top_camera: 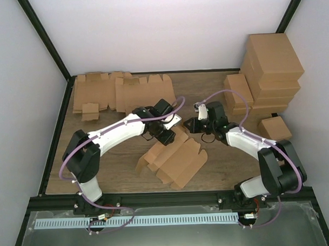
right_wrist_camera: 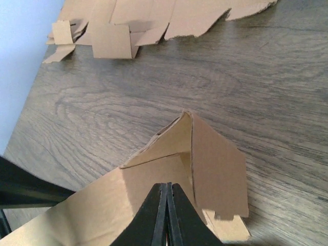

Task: Fold the paper box

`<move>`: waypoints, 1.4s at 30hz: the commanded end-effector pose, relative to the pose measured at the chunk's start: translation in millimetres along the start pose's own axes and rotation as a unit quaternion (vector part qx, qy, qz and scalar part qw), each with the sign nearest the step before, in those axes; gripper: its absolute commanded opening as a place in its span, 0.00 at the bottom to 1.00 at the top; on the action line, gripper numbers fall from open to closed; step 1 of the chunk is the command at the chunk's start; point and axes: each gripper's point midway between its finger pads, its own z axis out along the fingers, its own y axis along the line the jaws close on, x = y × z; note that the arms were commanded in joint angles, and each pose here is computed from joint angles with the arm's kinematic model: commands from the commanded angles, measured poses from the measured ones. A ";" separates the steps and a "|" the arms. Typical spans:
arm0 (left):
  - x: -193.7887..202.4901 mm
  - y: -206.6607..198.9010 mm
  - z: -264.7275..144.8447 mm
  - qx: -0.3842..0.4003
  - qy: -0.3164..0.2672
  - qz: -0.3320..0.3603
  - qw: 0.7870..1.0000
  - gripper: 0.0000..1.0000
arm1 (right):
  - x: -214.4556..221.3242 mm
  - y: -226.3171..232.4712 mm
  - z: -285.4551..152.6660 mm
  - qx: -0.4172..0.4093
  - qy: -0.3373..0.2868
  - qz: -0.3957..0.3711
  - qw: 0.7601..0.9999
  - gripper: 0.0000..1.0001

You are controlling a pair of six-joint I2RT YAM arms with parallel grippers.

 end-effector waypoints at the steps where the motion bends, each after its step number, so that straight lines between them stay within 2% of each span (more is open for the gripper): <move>1: -8.3 -7.2 -5.8 -0.008 -0.010 0.007 1.000 0.50 | -2.8 -0.7 8.1 -0.004 0.013 -0.009 1.000 0.01; 17: -5.4 -37.8 10.4 -0.051 0.001 0.034 0.998 0.49 | 56.9 2.0 2.9 -0.047 0.074 0.028 0.996 0.01; 22: -3.6 -45.1 14.7 -0.048 0.003 0.034 0.998 0.49 | 62.3 9.5 -4.3 -0.064 0.077 0.036 0.994 0.01; 39: 13.2 -58.0 33.2 -0.023 0.015 0.021 0.999 0.50 | 90.5 -4.7 -0.7 -0.044 0.123 0.069 0.989 0.01; 42: 12.9 -59.3 32.5 -0.021 0.014 0.021 0.999 0.50 | 86.1 -22.9 0.6 0.012 0.115 0.059 0.992 0.02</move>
